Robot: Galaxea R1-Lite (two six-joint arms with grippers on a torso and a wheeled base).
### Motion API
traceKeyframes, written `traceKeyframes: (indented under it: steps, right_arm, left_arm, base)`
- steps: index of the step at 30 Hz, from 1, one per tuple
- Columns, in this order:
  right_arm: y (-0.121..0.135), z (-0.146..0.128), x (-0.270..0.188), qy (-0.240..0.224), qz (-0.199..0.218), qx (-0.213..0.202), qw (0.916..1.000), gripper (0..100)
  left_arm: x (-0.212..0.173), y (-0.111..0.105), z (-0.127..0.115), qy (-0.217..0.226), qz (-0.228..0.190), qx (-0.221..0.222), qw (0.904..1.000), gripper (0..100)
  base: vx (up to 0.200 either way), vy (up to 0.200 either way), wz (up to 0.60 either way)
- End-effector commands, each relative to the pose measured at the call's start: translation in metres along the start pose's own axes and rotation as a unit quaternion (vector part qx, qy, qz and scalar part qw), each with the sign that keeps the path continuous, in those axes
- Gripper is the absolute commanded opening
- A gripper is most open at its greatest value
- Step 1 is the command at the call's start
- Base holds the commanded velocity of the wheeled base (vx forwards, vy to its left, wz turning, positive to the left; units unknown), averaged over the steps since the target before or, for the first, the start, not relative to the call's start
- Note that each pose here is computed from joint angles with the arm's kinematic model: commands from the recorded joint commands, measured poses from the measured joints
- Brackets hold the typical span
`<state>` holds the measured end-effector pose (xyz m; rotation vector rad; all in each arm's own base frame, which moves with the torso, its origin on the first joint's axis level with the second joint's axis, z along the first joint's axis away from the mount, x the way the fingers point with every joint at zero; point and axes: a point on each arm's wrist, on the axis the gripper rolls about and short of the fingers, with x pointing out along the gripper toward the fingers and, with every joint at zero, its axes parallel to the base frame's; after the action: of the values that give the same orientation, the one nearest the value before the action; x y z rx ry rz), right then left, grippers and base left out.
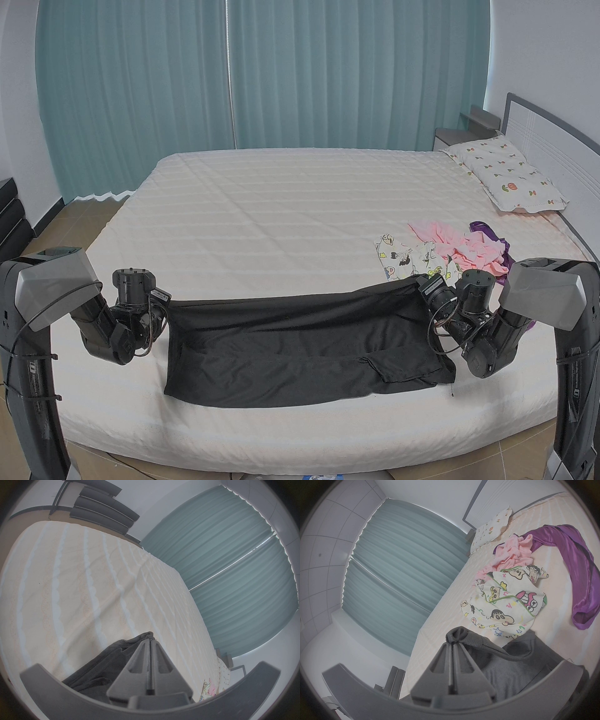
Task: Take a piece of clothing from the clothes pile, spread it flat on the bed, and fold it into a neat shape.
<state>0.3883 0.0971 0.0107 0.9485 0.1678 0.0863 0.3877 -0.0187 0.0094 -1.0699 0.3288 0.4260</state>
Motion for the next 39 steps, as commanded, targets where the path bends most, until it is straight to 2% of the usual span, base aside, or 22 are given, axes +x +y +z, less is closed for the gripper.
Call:
traceKeyframes:
  steps: [1,12,23,29,30,32,34,35,39]
  right_arm:
    - [0.002,0.002,0.0,-0.017,0.028,0.002,0.9995,0]
    - [0.002,0.013,0.005,-0.035,0.036,-0.004,0.9987,0]
    - [-0.002,0.011,0.004,-0.03,0.03,-0.008,0.9991,0]
    - [-0.01,0.006,-0.01,0.006,0.015,-0.039,0.9991,0]
    - [-0.017,0.002,-0.018,0.027,0.003,-0.063,0.9977,0]
    - [-0.023,-0.002,-0.025,0.045,-0.007,-0.083,0.9955,0]
    - [-0.028,-0.005,-0.032,0.065,-0.013,-0.106,0.9922,0]
    - [-0.028,-0.005,-0.032,0.065,-0.013,-0.106,0.9922,0]
    - [-0.034,-0.008,-0.046,0.085,-0.034,-0.119,0.9887,0]
  left_arm:
    - [-0.007,-0.012,0.008,-0.013,-0.028,-0.013,0.9994,0]
    - [-0.009,-0.019,0.01,-0.031,-0.079,-0.014,0.9963,0]
    - [-0.006,-0.018,0.012,-0.035,-0.078,-0.008,0.9963,0]
    - [-0.007,-0.014,0.013,-0.036,-0.07,0.023,0.9966,0]
    - [-0.01,-0.005,0.011,-0.031,-0.054,0.049,0.9969,0]
    - [-0.013,0.001,0.009,-0.023,-0.044,0.067,0.9965,0]
    - [-0.017,0.01,0.005,-0.006,-0.033,0.086,0.9957,0]
    - [-0.017,0.01,0.005,-0.006,-0.033,0.086,0.9957,0]
    - [-0.028,0.026,-0.002,0.047,-0.022,0.111,0.9925,0]
  base:
    - [0.0,0.0,0.0]
    - [0.0,0.0,0.0]
    - [0.0,0.0,0.0]
    - [0.0,0.0,0.0]
    - [0.0,0.0,0.0]
    - [0.0,0.0,0.0]
    - [0.0,0.0,0.0]
    - [0.0,0.0,0.0]
    - [0.0,0.0,0.0]
